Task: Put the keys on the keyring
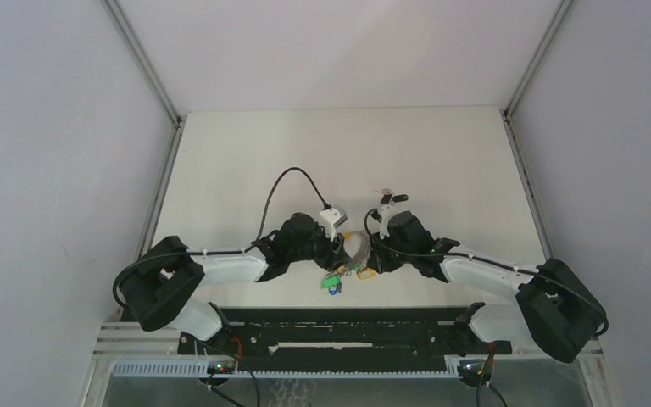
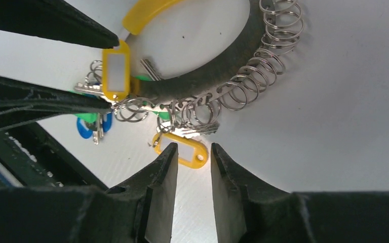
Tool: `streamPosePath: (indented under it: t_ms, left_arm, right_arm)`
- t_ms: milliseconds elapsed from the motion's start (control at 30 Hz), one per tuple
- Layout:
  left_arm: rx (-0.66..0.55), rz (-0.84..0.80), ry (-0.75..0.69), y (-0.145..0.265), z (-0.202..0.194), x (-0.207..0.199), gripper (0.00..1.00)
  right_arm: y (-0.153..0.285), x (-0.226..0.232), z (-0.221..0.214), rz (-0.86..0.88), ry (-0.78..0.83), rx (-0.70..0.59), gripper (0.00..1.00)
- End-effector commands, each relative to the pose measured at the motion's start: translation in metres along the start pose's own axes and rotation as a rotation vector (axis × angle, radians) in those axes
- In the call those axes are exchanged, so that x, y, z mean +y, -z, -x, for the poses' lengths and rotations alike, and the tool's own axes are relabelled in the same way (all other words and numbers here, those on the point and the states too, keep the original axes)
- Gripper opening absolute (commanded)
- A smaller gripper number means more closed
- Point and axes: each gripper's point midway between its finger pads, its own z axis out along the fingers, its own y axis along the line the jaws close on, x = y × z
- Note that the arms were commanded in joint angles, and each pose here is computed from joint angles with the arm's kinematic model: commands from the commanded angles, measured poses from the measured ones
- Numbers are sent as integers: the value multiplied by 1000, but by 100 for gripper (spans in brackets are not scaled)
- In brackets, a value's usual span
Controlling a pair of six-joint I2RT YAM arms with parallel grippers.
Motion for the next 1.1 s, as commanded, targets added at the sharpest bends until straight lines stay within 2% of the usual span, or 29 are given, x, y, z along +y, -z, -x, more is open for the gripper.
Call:
streamPosePath:
  t_ms: [0,200,367,500,700,967,1067]
  left_arm:
    - [13,-3,31,-4,9,5,47]
    - [65,5,58,-6,-4,14,43]
    - [126,4,59,-9,-19,16,35]
    - [189,13,38,-8,-31,20,32]
    - [265,20,4,-4,-45,24,26]
    - [261,22,-12,1,-44,24,24]
    - [262,26,-11,1,-44,24,24]
  right_arm:
    - [-7,-5,16,-58,27,-60,31]
    - [-19,-9,17,-93,72,-32,32]
    - [-29,-11,17,-115,104,5,31]
    - [-28,-11,29,-129,110,-23,31]
    - [-25,-22,51,-138,42,-87,24]
    - [-30,-42,68,-143,-40,-125,22]
    - [-24,-35,66,-116,9,-114,22]
